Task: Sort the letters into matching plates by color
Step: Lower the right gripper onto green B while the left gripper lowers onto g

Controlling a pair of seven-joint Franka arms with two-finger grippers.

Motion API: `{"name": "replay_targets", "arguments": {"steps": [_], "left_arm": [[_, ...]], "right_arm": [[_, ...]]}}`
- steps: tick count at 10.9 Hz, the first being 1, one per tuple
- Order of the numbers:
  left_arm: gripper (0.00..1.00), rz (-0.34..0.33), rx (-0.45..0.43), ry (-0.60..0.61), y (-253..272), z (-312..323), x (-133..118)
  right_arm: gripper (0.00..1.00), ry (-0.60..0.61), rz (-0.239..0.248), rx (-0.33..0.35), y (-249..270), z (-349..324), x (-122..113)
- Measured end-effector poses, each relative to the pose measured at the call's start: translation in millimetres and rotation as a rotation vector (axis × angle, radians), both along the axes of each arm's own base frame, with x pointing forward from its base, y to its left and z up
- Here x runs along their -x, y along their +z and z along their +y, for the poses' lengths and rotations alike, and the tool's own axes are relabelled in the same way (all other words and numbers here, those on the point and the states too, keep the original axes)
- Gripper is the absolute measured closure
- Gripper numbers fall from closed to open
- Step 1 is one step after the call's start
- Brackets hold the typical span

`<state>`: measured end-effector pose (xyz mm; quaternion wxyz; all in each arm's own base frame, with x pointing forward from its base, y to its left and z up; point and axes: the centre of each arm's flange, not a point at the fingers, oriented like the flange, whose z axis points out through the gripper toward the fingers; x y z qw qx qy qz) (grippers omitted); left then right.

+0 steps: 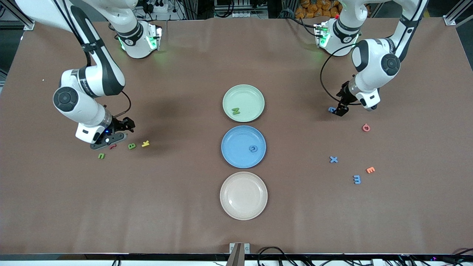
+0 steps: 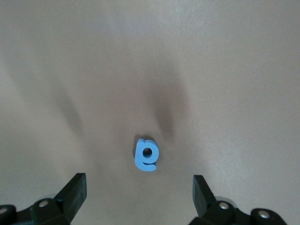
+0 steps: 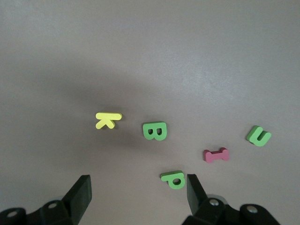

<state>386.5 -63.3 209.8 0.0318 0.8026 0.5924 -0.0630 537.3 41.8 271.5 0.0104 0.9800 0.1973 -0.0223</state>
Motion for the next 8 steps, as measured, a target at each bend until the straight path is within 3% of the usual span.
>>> {"name": "replay_targets", "arguments": {"steps": [8], "left_arm": [[0.0,0.01,-0.018,-0.047,-32,-12,6]], "right_arm": [[0.19,-0.011,-0.016,-0.033,-42,-10,-3]]}}
